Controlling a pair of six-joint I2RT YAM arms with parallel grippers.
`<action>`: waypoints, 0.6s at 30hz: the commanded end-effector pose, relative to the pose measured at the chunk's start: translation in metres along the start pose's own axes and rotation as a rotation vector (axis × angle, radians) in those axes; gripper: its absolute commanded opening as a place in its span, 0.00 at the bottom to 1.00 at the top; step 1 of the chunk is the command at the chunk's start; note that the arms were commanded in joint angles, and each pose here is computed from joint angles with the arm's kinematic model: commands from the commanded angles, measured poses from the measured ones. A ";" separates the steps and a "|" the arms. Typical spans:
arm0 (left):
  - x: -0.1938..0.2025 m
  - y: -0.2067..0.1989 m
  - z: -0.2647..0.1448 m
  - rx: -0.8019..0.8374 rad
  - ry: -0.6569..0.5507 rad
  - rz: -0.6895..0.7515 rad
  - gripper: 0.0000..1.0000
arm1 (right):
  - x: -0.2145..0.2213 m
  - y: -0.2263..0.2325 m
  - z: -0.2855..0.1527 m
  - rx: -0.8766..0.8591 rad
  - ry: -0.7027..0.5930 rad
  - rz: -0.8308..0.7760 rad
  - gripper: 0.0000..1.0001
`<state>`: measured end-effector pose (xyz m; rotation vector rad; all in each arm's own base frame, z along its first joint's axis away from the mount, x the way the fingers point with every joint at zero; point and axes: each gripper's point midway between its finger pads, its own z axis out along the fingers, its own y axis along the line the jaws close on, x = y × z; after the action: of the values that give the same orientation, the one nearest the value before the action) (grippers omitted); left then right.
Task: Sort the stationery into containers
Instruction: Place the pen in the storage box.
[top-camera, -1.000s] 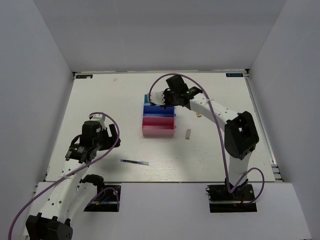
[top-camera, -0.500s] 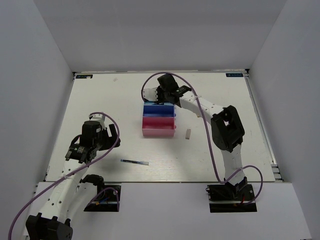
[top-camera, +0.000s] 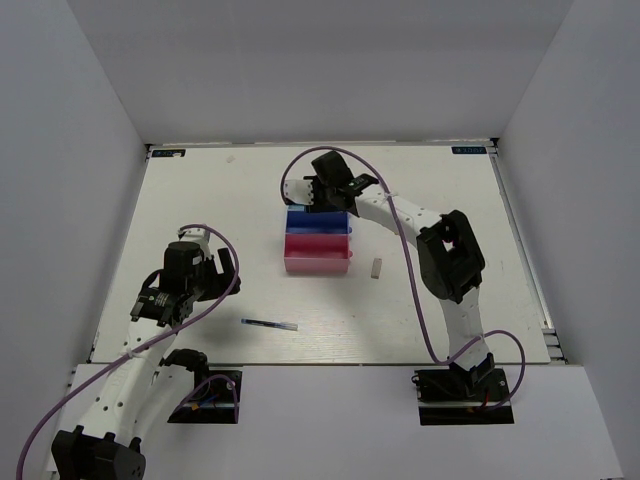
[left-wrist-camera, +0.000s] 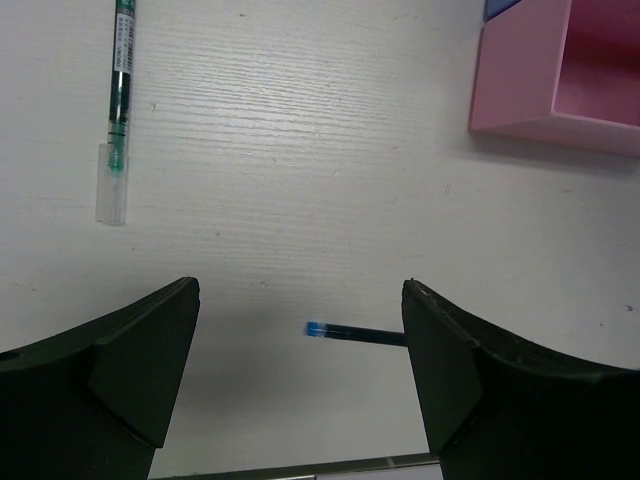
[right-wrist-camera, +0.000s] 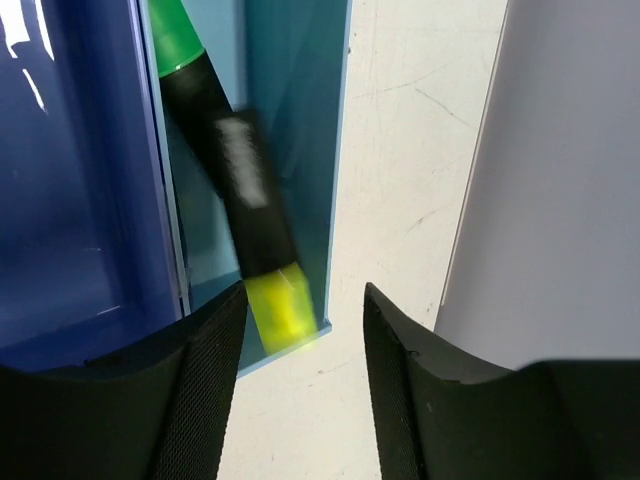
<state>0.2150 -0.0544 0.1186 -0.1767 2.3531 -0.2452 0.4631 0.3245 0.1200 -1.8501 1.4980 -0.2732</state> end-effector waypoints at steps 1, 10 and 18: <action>0.001 0.005 0.001 -0.022 -0.001 -0.002 0.92 | -0.003 -0.005 0.000 0.006 -0.010 0.038 0.54; 0.003 0.010 0.002 -0.047 0.005 0.003 0.86 | -0.010 -0.015 -0.014 0.035 -0.035 0.109 0.30; 0.007 0.041 0.019 -0.194 0.066 -0.120 0.09 | -0.019 -0.063 -0.110 0.167 -0.082 0.768 0.38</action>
<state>0.2177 -0.0365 0.0998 -0.2768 2.4089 -0.1512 0.4490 0.3060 0.1416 -1.4612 1.8647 -0.1584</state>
